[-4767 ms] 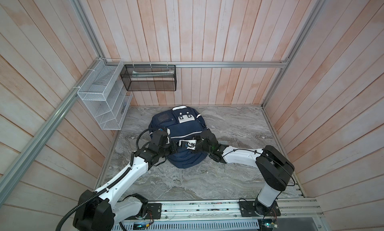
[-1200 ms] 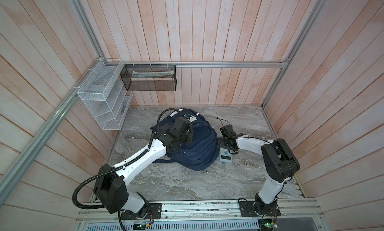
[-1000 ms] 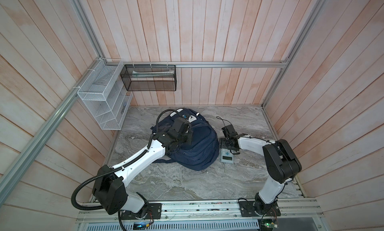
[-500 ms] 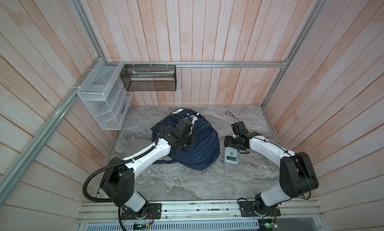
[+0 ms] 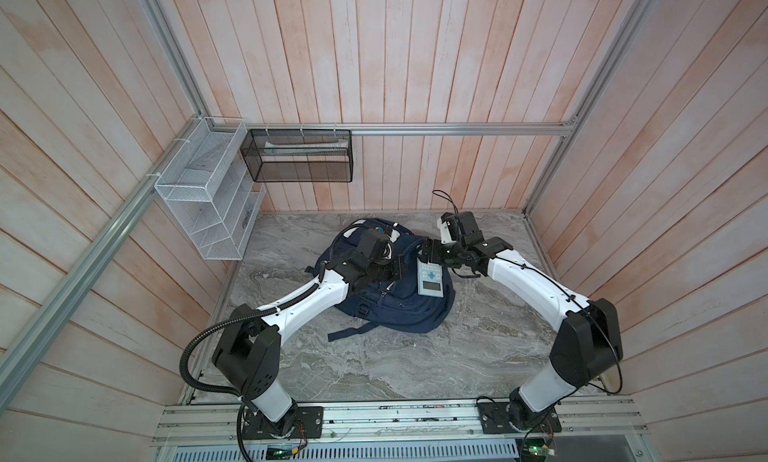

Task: Pack the student bag
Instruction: 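Carry the calculator to the pocket opening while the left gripper holds the pocket flap open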

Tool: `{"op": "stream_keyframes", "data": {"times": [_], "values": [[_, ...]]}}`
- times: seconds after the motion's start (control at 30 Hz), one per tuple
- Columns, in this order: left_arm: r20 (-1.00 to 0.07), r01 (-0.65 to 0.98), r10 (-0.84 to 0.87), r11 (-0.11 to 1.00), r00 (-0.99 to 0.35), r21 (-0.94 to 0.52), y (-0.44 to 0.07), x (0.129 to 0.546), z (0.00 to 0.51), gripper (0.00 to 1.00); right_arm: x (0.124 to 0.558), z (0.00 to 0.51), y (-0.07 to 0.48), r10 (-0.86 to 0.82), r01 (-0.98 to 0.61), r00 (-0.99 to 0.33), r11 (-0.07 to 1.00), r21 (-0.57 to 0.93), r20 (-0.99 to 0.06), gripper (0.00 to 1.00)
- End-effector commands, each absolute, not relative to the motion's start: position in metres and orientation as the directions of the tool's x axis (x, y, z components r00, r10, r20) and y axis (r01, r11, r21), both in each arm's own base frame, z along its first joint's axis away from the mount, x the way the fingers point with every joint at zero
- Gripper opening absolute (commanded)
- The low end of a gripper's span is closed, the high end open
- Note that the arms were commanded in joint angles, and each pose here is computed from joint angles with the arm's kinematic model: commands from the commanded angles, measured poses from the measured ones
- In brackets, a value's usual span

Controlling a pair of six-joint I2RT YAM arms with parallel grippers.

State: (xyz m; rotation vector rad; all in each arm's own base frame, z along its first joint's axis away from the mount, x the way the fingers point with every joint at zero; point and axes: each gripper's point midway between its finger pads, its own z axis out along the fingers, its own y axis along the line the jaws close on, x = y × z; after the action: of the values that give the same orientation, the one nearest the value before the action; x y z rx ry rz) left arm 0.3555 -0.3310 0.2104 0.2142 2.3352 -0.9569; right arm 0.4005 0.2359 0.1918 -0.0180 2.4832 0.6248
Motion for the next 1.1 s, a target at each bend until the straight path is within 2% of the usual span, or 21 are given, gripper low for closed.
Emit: {"op": "stream_keyframes", "data": {"times": [0.0, 0.17, 0.33, 0.5, 0.57, 0.73, 0.87, 1.0, 1.07], "values": [[-0.655, 0.469, -0.125, 0.600, -0.746, -0.649, -0.352, 0.355, 0.279, 0.00, 0.414, 0.175, 0.243, 0.126, -0.104, -0.867, 0.901, 0.422, -0.482, 0.56], [-0.657, 0.458, -0.167, 0.592, -0.735, -0.663, -0.347, 0.355, 0.284, 0.00, 0.428, 0.162, 0.251, 0.140, -0.067, -0.887, 0.904, 0.423, -0.440, 0.63], [-0.683, 0.419, -0.209, 0.655, -0.700, -0.629, -0.334, 0.366, 0.278, 0.00, 0.422, 0.149, 0.262, 0.124, -0.068, -0.915, 0.890, 0.451, -0.384, 0.72], [-0.681, 0.444, -0.194, 0.628, -0.706, -0.639, -0.346, 0.360, 0.280, 0.00, 0.432, 0.149, 0.262, 0.166, -0.039, -0.910, 0.878, 0.477, -0.381, 0.83], [-0.686, 0.440, -0.174, 0.650, -0.707, -0.619, -0.352, 0.354, 0.272, 0.00, 0.434, 0.154, 0.269, 0.165, -0.051, -0.909, 0.868, 0.494, -0.384, 0.89], [-0.662, 0.411, -0.164, 0.669, -0.731, -0.619, -0.351, 0.356, 0.251, 0.00, 0.425, 0.156, 0.269, 0.172, -0.058, -0.910, 0.848, 0.527, -0.378, 0.98], [-0.652, 0.404, -0.170, 0.663, -0.738, -0.630, -0.350, 0.357, 0.246, 0.00, 0.419, 0.151, 0.264, 0.176, -0.049, -0.913, 0.848, 0.528, -0.368, 0.96], [-0.642, 0.395, -0.165, 0.666, -0.749, -0.633, -0.351, 0.358, 0.240, 0.00, 0.404, 0.139, 0.265, 0.179, -0.047, -0.924, 0.823, 0.567, -0.337, 0.79], [-0.640, 0.397, -0.163, 0.663, -0.751, -0.634, -0.352, 0.357, 0.240, 0.00, 0.400, 0.137, 0.267, 0.173, -0.052, -0.929, 0.814, 0.579, -0.326, 0.75]]}}
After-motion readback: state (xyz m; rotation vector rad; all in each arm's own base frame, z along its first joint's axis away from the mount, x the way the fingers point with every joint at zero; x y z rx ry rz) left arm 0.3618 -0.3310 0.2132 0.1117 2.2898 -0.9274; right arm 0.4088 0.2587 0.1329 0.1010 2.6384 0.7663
